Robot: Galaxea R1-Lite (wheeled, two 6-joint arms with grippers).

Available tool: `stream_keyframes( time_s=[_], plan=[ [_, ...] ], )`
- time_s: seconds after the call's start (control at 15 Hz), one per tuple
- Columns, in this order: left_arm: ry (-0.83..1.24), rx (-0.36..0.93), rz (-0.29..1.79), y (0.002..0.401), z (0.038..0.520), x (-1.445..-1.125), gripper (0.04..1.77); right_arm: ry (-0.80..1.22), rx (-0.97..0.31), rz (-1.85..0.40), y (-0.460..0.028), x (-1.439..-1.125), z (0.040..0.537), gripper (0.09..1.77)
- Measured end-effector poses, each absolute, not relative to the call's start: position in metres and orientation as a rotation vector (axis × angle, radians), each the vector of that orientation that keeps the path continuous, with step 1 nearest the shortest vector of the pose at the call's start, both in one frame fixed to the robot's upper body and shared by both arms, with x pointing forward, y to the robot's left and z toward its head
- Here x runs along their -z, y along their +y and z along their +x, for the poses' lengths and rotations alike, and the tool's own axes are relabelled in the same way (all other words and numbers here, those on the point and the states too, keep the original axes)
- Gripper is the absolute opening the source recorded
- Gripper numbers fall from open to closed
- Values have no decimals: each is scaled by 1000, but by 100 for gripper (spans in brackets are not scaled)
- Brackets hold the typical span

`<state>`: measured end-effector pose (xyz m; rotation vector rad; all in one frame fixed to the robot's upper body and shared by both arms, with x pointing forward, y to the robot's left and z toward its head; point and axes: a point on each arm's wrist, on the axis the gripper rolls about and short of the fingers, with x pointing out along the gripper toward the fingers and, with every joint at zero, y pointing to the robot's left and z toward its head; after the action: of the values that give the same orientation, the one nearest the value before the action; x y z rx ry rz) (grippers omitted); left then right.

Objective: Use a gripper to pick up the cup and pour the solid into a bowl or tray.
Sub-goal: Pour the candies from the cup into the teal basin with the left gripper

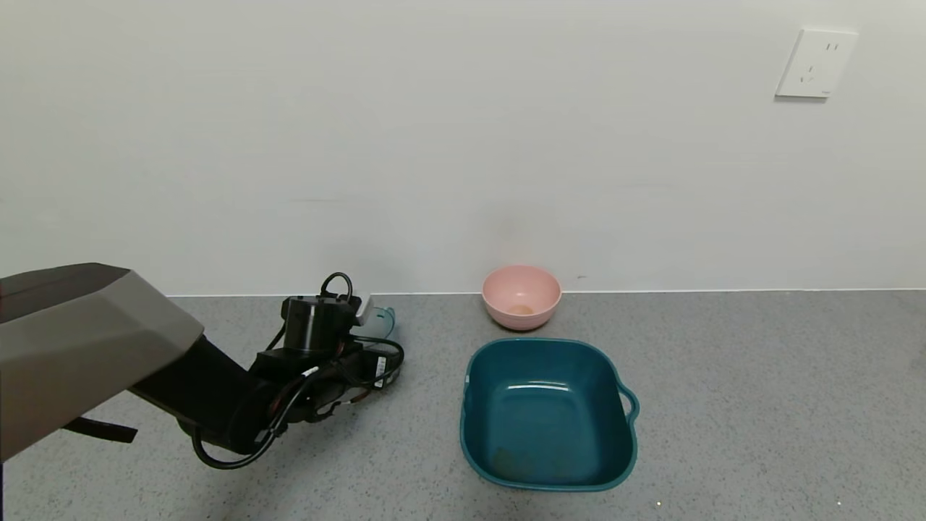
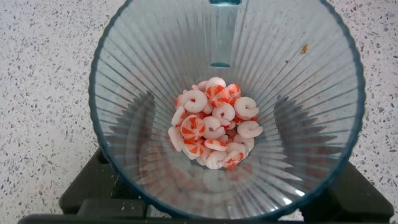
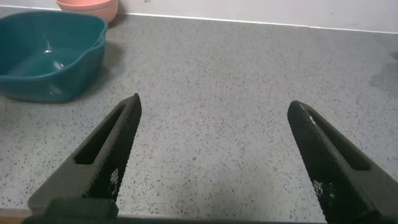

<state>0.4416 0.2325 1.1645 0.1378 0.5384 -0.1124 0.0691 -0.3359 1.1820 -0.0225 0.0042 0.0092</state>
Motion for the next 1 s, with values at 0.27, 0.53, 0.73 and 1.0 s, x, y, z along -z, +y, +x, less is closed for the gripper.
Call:
stream_keyframes(
  time_s=[0.27,0.53,0.73,1.0],
  plan=[
    [542,110,171,238,439,-1172,131,4,-9,-23,-336,-1182,69,171],
    [559,110,201,244,436,-1196,131,4,-9,-23,-336,-1182,69,171],
    [523,123,239,244,438,-1221,131,4,-9,-23,-336,-1182,69,171],
    [497,147,283,238,443,-1250,131,4,-9,-22,-336,-1182,69,171]
  ],
)
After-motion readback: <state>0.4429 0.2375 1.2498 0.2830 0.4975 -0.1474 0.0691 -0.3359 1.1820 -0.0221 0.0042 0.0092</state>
